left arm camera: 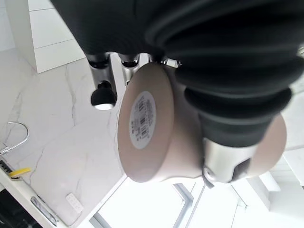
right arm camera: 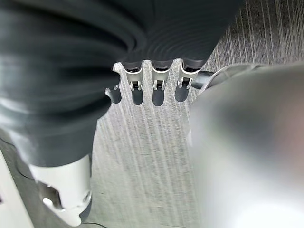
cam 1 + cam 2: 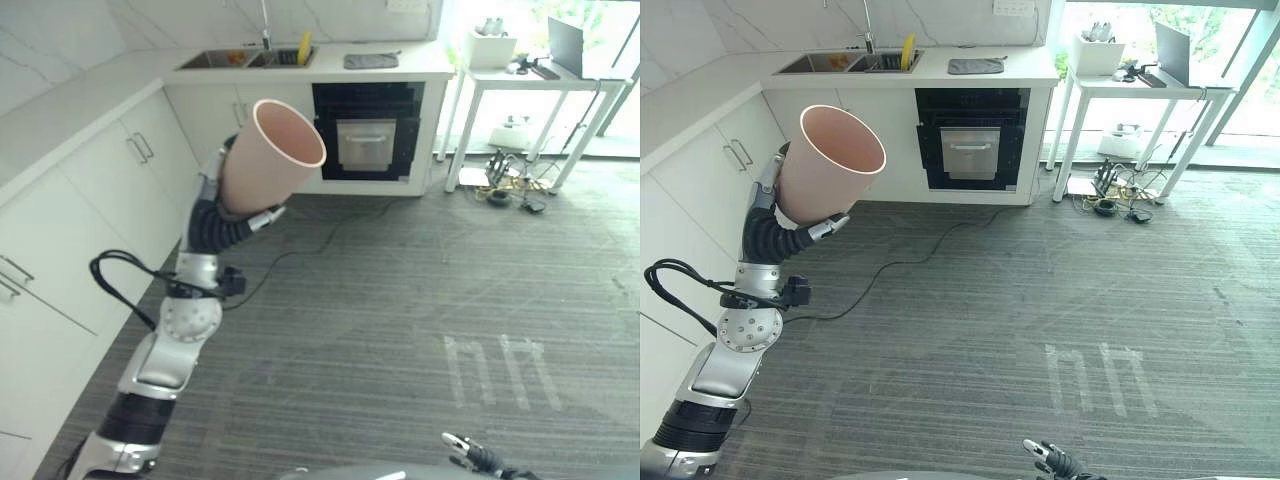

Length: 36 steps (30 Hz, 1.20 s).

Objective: Place the dishes in the dishwasher.

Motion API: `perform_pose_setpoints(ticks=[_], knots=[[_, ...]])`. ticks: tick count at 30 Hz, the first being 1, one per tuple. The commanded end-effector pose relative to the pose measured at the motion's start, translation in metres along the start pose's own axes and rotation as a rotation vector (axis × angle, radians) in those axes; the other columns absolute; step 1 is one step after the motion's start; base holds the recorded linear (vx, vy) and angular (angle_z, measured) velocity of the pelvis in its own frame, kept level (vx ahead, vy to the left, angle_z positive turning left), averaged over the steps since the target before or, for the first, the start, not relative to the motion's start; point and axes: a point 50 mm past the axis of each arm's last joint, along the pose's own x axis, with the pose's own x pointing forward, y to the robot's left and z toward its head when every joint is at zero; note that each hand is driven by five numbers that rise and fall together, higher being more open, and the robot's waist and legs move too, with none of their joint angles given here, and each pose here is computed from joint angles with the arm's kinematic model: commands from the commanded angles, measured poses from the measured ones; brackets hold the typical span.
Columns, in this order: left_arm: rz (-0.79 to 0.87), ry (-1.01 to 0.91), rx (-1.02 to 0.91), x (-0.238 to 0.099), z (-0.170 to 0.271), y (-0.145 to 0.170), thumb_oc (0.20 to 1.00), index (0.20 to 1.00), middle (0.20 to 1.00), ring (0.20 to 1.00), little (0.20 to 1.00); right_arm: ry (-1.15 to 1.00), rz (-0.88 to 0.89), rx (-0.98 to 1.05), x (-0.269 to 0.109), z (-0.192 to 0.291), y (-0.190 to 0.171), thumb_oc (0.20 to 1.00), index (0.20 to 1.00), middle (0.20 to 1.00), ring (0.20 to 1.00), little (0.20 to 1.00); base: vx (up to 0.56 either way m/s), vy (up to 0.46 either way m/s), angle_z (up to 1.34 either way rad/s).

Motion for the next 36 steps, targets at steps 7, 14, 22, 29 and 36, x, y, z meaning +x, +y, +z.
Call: perform_pose_setpoints(ticks=[7, 14, 22, 29, 36], knots=[[0.009, -0.124, -0.046, 0.022, 0.019, 0.012, 0.2, 0.2, 0.2, 0.2, 0.2, -0.055, 0.035, 0.011, 0.006, 0.013, 0.008, 1.0, 1.0, 1.0, 1.0, 1.0, 0.05, 0.061, 0.11], [-0.006, 0.043, -0.41, 0.033, -0.008, -0.018, 0.2, 0.2, 0.2, 0.2, 0.2, -0.585, 0.28, 0.019, -0.011, 0.121, 0.071, 1.0, 1.0, 1.0, 1.0, 1.0, 0.04, -0.024, -0.04], [0.005, 0.044, -0.399, 0.035, -0.004, -0.017, 0.2, 0.2, 0.2, 0.2, 0.2, -0.493, 0.232, -0.103, -0.008, 0.109, 0.065, 1.0, 1.0, 1.0, 1.0, 1.0, 0.11, -0.13, 0.07], [-0.029, 0.047, -0.379, 0.018, -0.005, -0.023, 0.2, 0.2, 0.2, 0.2, 0.2, -0.42, 0.254, -0.082, -0.007, 0.092, 0.063, 1.0, 1.0, 1.0, 1.0, 1.0, 0.34, 0.277, 0.15], [-0.111, 0.005, -0.351, 0.025, -0.001, -0.03, 0.2, 0.2, 0.2, 0.2, 0.2, -0.455, 0.244, 0.014, -0.006, 0.094, 0.069, 1.0, 1.0, 1.0, 1.0, 1.0, 0.32, 0.275, -0.07]])
